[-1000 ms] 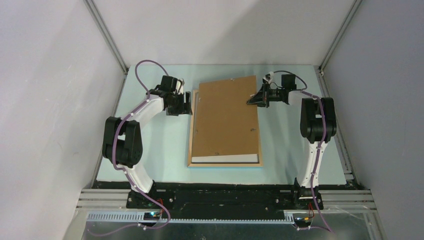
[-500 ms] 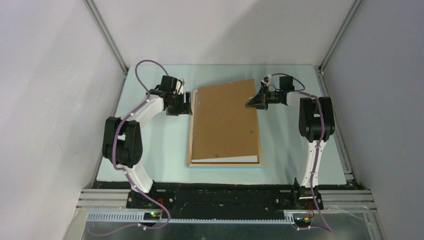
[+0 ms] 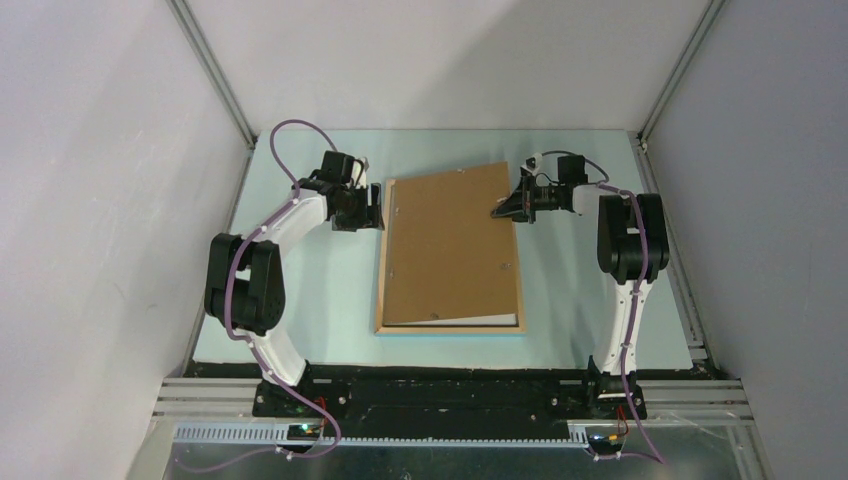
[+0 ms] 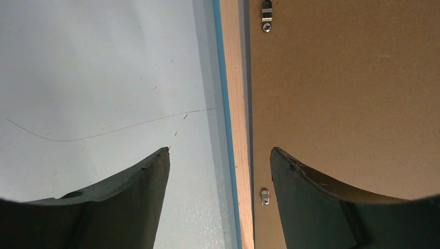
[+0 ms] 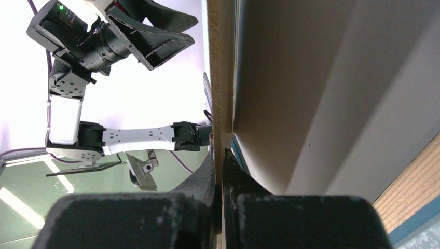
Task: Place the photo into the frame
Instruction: Place the photo frame item in the photo frame.
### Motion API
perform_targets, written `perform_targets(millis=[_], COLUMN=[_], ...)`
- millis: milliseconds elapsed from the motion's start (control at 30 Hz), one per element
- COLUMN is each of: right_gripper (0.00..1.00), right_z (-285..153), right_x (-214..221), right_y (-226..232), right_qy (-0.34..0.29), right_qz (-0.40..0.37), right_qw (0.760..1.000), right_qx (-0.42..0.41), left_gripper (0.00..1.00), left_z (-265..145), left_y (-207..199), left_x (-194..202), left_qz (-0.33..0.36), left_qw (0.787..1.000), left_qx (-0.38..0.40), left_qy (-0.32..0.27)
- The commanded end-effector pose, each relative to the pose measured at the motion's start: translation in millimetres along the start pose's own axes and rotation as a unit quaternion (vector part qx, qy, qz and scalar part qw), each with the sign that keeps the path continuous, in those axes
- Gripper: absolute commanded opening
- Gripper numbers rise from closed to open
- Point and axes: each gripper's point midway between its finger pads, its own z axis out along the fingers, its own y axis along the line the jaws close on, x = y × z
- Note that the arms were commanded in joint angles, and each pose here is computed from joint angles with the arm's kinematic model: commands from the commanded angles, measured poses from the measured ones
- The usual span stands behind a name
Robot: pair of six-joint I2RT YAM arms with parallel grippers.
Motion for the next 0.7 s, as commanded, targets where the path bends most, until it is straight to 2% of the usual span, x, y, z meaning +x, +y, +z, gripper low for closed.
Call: perform_targets(millis=[0, 667], right_gripper=[0.00, 0.00], right_z=[0.1, 5.2], right_x=[11.7, 18.4], right_y=[14.5, 11.2], right_qy=[0.030, 0.037], right_qz=[0.005, 0.012], right_qw=[0.999, 0.999], right_qx=[-0.038, -0.037], left_gripper=[0.76, 0.76], left_z=[-13.7, -14.4], left_y=[-2.2, -2.9], left_x=[-14.0, -14.5], left_qz=[0.011, 0.011], left_qw=[0.999, 0.999], left_qx=[0.007, 0.008], left_qy=[-0.032, -0.033])
